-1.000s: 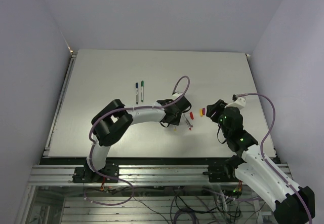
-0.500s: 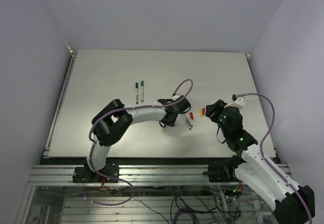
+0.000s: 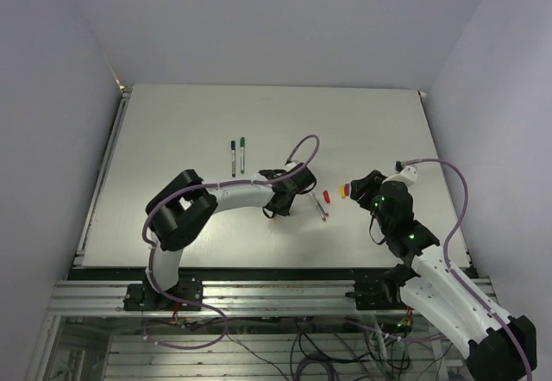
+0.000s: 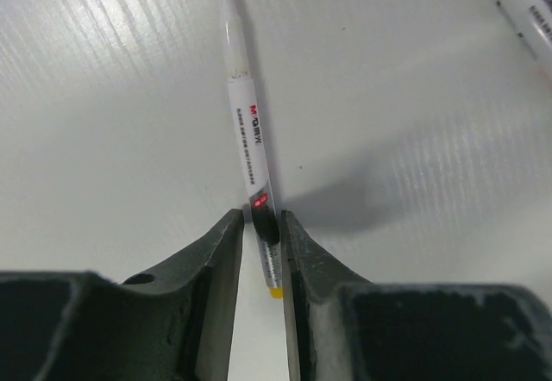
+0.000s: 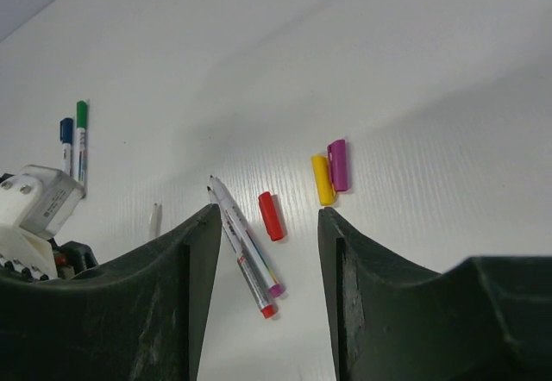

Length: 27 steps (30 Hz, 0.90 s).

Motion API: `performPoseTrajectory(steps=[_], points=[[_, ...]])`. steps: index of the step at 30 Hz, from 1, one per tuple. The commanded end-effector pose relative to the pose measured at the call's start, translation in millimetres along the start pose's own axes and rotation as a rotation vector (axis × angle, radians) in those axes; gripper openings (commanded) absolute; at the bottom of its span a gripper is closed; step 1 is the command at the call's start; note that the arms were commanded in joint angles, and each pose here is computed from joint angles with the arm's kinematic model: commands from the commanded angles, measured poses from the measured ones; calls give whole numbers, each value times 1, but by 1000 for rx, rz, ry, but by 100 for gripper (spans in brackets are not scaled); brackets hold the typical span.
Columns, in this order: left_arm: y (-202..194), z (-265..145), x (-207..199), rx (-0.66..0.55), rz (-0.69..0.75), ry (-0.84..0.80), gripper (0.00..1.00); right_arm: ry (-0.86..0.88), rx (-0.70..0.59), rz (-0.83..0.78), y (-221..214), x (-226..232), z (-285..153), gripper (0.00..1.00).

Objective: Insert the pens into the pen caps

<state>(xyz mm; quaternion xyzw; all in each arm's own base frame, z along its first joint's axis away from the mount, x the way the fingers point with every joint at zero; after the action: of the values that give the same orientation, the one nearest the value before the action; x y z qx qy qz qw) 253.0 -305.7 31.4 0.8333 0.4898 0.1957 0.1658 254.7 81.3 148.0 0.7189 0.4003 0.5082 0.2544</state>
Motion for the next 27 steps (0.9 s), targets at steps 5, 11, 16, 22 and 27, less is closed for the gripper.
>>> performPoseTrajectory(steps=[5,11,16,22,27], points=[[-45,22,7,135,-8,-41,26,-39,12,11,5,1,2,47],[-49,33,4,155,-12,-98,7,-95,32,-29,5,-5,5,44],[-44,24,5,116,-32,-115,7,-126,106,-128,-4,-5,16,32],[-22,-10,4,12,-71,-188,7,-149,177,-217,-12,0,40,28],[-12,-42,4,-39,-86,-243,7,-155,229,-283,-21,4,62,29]])
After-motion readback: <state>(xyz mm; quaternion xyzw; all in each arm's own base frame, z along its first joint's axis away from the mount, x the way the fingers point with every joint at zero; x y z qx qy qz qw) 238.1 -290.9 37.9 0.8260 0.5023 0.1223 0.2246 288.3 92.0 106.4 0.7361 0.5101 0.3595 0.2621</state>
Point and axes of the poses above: each gripper's point midway between its finger pads, its own z axis out along the fingers, its own x axis along the line the jaws close on, y = z × x, the point moved 2 cm from there along -z, back along the fingers, and after that the axes turned 5 degrees about z, right-handed, at the moved point
